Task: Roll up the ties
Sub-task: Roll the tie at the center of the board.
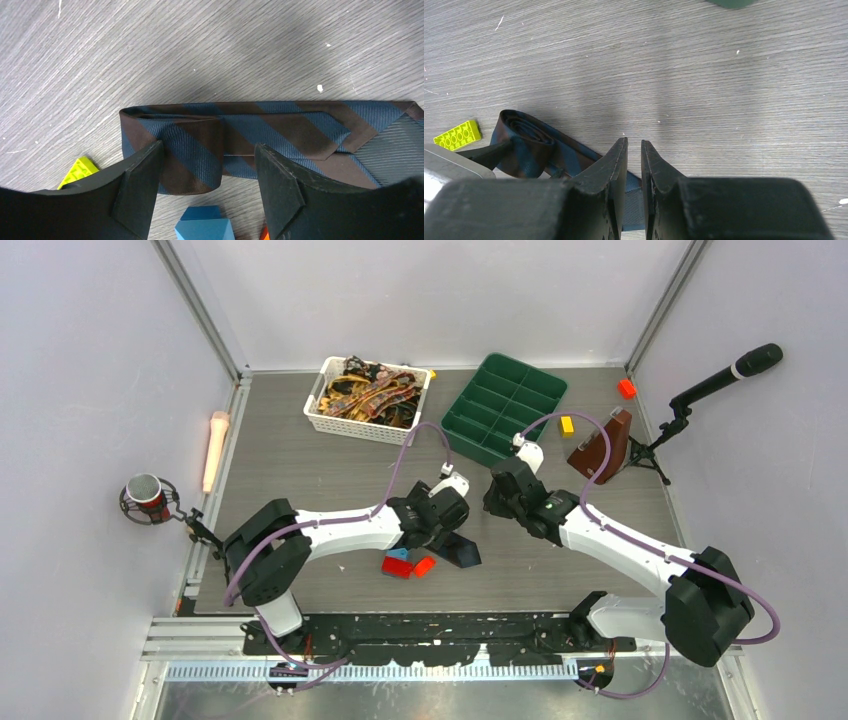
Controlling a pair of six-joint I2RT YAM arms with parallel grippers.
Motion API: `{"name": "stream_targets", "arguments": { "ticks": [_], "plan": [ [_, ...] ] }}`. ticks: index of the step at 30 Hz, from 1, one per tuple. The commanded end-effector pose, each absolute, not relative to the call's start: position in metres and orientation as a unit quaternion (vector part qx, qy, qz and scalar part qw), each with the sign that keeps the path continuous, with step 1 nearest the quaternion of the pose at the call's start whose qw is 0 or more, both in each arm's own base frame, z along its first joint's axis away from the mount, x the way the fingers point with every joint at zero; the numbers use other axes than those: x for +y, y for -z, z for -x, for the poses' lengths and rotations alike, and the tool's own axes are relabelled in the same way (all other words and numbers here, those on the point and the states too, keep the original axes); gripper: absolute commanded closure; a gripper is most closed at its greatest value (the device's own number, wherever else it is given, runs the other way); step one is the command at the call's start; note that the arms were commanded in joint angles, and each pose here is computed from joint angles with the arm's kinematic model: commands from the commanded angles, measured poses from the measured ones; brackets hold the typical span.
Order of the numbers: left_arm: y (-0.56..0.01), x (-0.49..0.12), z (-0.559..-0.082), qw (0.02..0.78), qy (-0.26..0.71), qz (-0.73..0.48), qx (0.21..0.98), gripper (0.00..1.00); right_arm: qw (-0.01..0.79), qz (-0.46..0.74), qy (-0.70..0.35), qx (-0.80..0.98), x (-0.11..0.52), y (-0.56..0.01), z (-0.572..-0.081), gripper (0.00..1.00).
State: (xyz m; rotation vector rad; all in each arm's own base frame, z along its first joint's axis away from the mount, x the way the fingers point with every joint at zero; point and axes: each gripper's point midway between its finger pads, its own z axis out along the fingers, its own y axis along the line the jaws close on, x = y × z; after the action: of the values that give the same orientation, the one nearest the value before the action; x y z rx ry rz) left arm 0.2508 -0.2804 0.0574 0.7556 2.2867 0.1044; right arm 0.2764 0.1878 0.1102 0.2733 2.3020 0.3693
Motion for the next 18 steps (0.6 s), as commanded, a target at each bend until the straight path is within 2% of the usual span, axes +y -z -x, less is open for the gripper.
{"name": "stream_targets", "arguments": {
  "ticks": [1, 18],
  "plan": [
    [-0.069, -0.297, -0.245, 0.362, 0.011, -0.272, 0.891, 0.32, 0.402, -0.117, -0.157, 0.894, 0.191, -0.118, -0.285, 0.78],
    [-0.058, -0.298, -0.242, 0.349, 0.053, -0.237, 0.905, 0.35, 0.399, -0.118, -0.160, 0.895, 0.192, -0.117, -0.284, 0.77]
  ]
}}
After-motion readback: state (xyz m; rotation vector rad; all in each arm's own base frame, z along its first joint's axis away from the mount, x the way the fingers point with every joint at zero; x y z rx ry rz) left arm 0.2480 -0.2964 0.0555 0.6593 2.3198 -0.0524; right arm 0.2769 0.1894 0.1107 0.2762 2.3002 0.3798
